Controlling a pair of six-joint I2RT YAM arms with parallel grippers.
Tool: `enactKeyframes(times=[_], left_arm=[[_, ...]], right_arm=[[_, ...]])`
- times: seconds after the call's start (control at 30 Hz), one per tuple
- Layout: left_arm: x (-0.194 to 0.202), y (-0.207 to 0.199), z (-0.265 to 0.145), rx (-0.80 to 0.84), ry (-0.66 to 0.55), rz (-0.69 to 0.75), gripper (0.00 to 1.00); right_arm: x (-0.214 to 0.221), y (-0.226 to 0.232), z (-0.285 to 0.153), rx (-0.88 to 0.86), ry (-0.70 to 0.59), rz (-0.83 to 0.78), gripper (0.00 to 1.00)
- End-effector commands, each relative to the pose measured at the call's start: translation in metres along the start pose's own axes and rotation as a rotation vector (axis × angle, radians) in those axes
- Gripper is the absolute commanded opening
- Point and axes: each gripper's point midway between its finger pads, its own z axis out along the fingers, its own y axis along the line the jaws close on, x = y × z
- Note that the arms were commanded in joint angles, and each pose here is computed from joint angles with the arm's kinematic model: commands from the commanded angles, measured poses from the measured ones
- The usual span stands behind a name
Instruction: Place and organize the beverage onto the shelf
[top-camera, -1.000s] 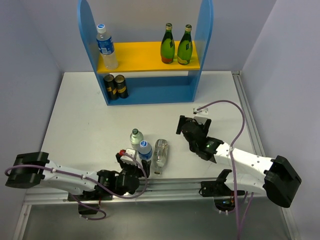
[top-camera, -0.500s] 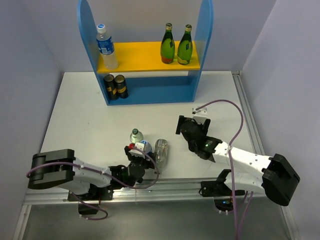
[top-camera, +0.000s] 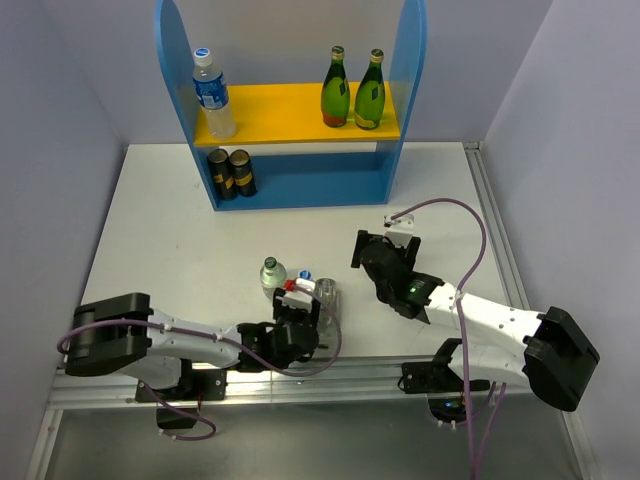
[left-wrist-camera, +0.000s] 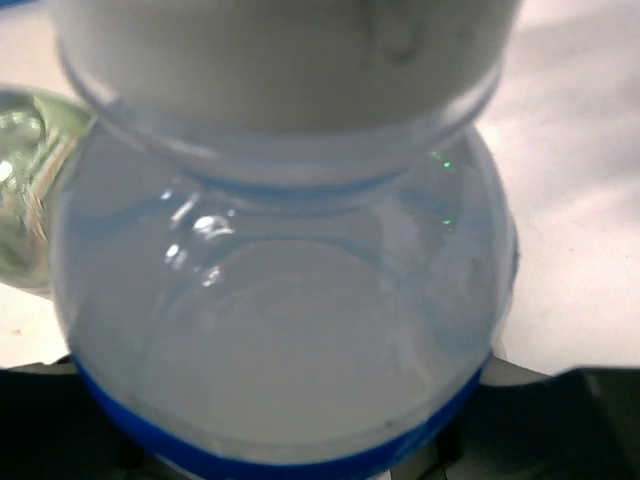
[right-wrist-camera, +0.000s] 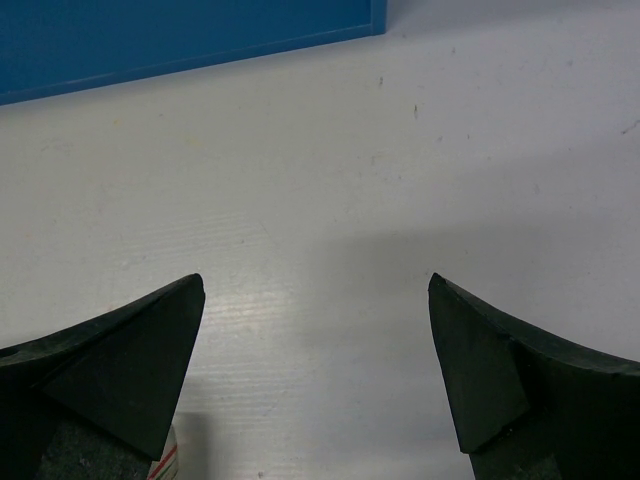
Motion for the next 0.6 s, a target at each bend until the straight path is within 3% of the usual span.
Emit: enactKeyframes(times=[0.0,0.2,0.33,0.57], left_arm=[[-0.075,-0.013,-0.018,-0.068,-0.054,-0.089,0.0],[-0.21,-0.011,-0.028,-0.05,-0.192,-0.168,0.0],[-0.3,0.014,-0.018,-0.012,-0.327,-0.205,0.0],[-0.428,0.084,0.041,-0.123,-0.476,-0.16,0.0]], right_arm=[[-0.025,0.005,-0.001,0.006,-0.057,0.064,1.0],[-0.024,0.007,-0.001,-0.005,-0.052,0.063,1.0],[-0.025,0.007,-0.001,-0.01,-0.054,0.064,1.0],[-0.024,0.01,0.001,-0.008,-0.05,0.055,1.0]])
